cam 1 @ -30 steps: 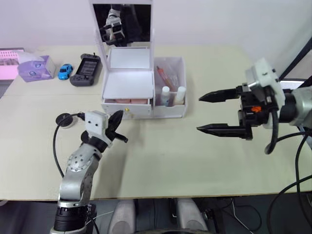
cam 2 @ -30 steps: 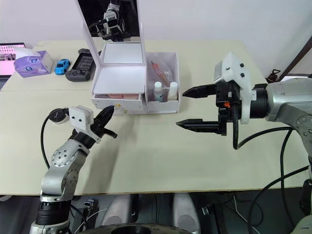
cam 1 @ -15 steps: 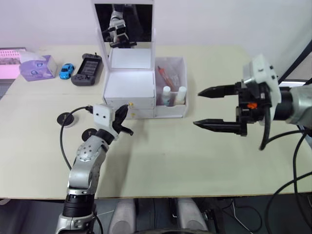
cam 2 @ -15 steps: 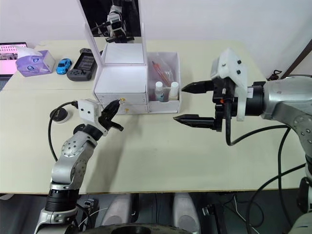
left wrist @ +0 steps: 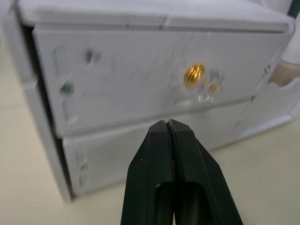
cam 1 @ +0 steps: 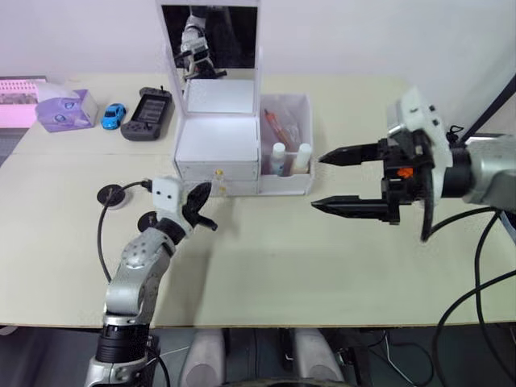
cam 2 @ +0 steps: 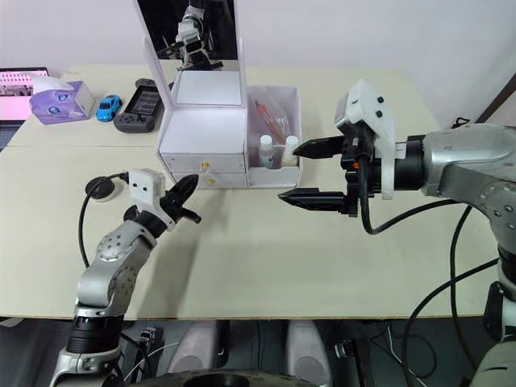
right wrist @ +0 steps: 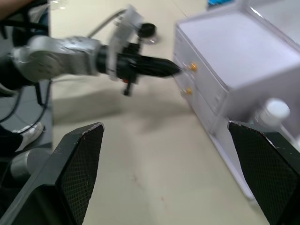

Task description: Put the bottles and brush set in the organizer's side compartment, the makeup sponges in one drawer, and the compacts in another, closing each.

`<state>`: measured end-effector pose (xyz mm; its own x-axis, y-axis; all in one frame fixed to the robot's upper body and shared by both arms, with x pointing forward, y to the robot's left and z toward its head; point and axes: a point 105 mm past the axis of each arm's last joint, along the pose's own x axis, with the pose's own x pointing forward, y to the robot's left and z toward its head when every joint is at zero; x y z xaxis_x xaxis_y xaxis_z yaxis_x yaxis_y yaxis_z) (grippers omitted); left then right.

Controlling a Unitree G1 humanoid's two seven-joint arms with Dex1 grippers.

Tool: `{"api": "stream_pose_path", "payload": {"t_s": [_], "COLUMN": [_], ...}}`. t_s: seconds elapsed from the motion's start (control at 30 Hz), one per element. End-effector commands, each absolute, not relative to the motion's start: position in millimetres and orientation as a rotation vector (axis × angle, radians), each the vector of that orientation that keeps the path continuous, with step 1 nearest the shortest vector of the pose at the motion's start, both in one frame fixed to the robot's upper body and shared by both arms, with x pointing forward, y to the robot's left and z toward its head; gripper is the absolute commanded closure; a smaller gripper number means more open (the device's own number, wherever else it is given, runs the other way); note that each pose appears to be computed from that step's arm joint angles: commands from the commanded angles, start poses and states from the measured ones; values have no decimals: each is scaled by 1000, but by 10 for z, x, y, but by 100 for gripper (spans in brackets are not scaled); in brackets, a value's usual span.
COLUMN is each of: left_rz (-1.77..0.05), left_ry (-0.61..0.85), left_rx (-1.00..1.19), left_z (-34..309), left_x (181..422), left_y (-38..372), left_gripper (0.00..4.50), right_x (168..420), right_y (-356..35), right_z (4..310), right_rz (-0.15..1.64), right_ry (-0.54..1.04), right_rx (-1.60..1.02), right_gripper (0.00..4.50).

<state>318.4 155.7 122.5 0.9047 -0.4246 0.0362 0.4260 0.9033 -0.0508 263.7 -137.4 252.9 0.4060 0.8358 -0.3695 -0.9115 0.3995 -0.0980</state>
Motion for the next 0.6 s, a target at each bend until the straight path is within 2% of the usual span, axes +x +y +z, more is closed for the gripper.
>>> {"api": "stream_pose_path", "payload": {"t_s": [0.03,0.2,0.23,0.37,0.47,0.6], "left_rz": [-484,-477,-465,-400,-281,-169], "left_ry": [-83,-68,-67,-45,-36,21], "left_rx": [-28,20,29,73,55,84], "left_z": [1429,1439,1453,1524,1532,1377], "left_x": [3065,2889,2856,2733,2772,2750], "left_y": [1679,2092,2199,2714,3152,3633], "left_gripper": [314,43,3,3,3,3], "right_x": [2660,2673,2692,2699,2772,2794], "right_y": [-1480,-1708,-1771,-2168,-2524,-2928], "right_z": [2544,2475,2490,2341,2221,2005], "right_rz": [1087,1018,994,880,727,567], "right_ry": [267,256,219,150,90,44], "right_rx": [-261,-193,-173,-136,-211,-196], "right_gripper": [0,0,0,0,0,0]}}
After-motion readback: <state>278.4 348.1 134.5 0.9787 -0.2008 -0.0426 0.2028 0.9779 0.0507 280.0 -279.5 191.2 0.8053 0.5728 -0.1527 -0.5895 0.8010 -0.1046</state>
